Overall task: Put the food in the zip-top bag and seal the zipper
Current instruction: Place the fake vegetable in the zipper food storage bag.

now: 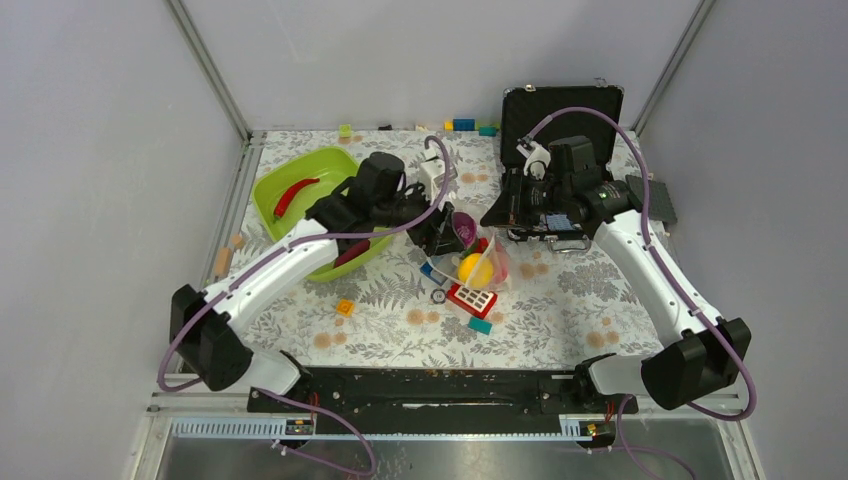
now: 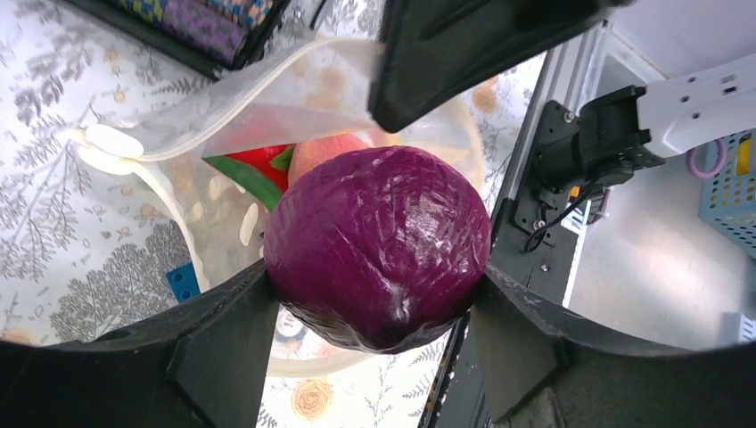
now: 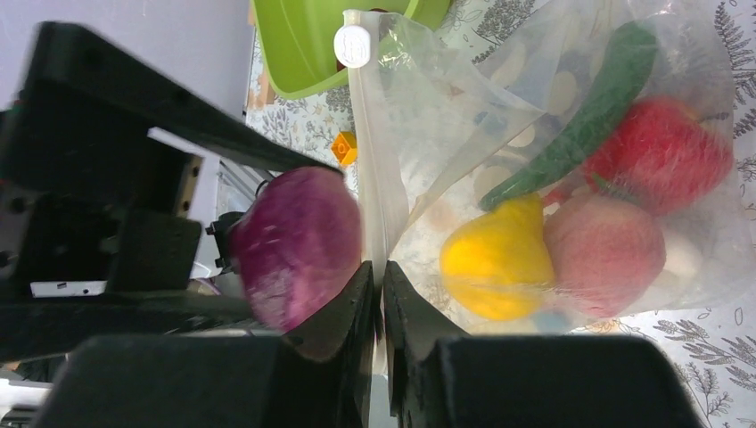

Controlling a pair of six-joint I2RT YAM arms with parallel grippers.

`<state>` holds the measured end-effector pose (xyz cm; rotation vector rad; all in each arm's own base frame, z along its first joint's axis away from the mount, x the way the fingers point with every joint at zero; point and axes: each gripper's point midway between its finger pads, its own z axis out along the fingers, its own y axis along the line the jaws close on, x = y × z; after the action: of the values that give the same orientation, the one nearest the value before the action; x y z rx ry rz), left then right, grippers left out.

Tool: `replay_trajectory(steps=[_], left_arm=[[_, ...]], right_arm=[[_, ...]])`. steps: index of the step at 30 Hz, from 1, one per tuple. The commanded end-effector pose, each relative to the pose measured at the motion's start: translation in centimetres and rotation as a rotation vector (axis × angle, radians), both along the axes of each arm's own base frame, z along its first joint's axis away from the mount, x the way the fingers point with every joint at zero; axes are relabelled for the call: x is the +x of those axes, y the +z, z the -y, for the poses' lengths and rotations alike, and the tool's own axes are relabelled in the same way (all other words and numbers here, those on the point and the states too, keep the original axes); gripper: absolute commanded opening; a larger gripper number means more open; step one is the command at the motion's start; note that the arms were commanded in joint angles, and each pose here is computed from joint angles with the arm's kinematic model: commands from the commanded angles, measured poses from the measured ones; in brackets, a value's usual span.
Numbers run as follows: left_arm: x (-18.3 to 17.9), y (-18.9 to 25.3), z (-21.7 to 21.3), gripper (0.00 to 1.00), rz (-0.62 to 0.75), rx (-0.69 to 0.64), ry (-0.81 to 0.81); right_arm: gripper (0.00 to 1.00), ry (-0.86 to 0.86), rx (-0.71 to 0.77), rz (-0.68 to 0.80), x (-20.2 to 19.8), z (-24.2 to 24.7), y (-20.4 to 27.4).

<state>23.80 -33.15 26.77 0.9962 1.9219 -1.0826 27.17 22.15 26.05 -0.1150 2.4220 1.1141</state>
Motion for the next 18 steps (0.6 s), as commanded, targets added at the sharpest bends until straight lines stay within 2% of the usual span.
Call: replay_trajectory(steps=[1,3,4,6,8,10,18], left_arm=[[1.0,0.7,0.9,0.33,0.024,0.007,-0.014],[1.1,0.5,1.1,0.40,0.008,0.010,-0.020],[1.0,0.6,1.2,0.48,0.005,0.007,-0.027],[0.9,0.5,1.3,0.75,-0.001,0.006,-0.035],[0.7,0.7,1.3,0.96,-0.005,0.000,-0.042],[0.4,1.0,1.2,0.99,0.000,-0.006,-0.045],[0.4,3.0,-0.1,0.99,0.048,-0.027,0.029]], right_arm=[[0.14,0.039,0.064,0.067,-0.5,-0.7,2.4],[0.14,0.042,0.069,0.067,-0.6,-0.8,2.5],[0.14,0.041,0.071,0.069,-0.6,-0.8,2.6],[0.14,0.041,0.071,0.069,-0.7,-0.8,2.6],[0.14,0.042,0.071,0.072,-0.7,-0.7,2.7],[0.14,0.041,0.072,0.070,-0.7,-0.8,2.7],[0.14,0.045,0.065,0.068,-0.7,-0.7,2.4]])
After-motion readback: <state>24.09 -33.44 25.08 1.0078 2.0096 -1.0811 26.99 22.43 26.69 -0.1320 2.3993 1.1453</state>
